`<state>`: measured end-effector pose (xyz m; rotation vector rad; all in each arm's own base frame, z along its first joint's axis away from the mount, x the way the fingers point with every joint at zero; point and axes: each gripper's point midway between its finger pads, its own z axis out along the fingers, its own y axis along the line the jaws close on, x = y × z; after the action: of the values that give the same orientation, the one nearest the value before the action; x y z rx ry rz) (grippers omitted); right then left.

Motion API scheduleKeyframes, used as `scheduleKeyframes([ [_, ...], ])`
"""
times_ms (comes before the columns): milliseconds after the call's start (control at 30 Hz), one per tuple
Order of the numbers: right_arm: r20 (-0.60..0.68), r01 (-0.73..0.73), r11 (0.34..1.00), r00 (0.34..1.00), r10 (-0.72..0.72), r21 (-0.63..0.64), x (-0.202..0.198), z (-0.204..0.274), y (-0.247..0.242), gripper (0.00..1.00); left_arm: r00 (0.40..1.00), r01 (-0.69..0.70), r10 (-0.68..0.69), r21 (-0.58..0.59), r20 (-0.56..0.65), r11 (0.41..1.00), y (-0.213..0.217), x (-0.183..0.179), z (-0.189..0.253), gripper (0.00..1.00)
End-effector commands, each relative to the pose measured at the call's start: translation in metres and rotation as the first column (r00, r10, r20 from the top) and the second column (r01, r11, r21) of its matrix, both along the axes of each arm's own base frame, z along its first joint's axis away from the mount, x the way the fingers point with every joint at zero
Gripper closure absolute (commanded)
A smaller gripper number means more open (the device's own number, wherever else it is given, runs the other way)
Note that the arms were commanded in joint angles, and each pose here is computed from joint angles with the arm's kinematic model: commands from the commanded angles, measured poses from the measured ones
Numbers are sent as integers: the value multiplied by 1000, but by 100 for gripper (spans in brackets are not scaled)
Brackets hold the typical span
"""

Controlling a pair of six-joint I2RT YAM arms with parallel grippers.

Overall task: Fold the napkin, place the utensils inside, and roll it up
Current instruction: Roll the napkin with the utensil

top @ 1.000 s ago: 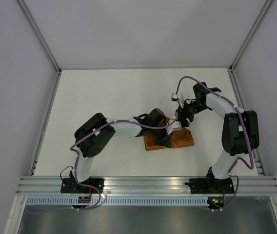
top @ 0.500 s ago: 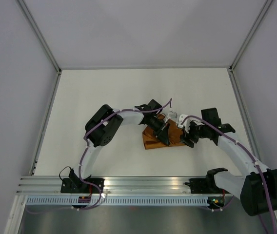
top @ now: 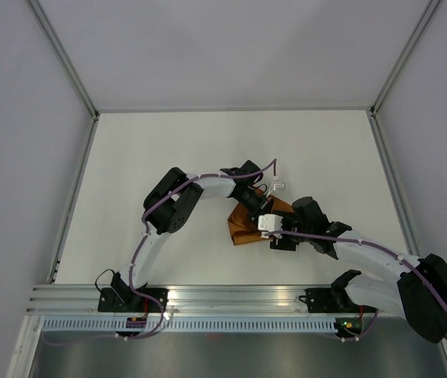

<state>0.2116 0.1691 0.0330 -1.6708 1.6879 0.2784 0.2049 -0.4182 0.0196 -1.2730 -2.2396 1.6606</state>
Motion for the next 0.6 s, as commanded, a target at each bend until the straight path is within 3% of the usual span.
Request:
scheduleKeyframes([
  [0, 76, 21, 1000, 997, -20, -10, 13, 0, 7, 29, 998, -31, 41, 221, -41, 975, 24, -10, -53, 98],
  [167, 51, -1, 998, 999, 4, -63, 6, -16, 8, 39, 998, -28, 40, 215, -52, 976, 23, -10, -50, 97],
  [200, 51, 4, 997, 999, 0, -73, 7, -18, 6, 46, 998, -25, 37, 213, -56, 977, 24, -11, -49, 96],
  [267, 41, 4, 996, 999, -1, -86, 5, -21, 4, 57, 998, -17, 29, 195, -55, 981, 23, -11, -45, 92],
  [300, 29, 1, 996, 1000, 2, -94, 3, -23, 3, 68, 998, -20, 30, 189, -51, 982, 23, -9, -40, 89],
  [333, 25, -1, 996, 1000, 3, -94, 2, -23, 3, 71, 998, -20, 30, 175, -52, 984, 22, -8, -36, 79],
  [433, -5, -6, 994, 1000, 6, -110, 0, -25, 2, 77, 999, -38, 41, 130, -17, 991, 19, 4, -14, 67],
  [567, -80, -30, 991, 997, 19, -130, -8, -28, 3, 82, 995, -89, 85, 66, 48, 994, 14, 28, 22, 62],
])
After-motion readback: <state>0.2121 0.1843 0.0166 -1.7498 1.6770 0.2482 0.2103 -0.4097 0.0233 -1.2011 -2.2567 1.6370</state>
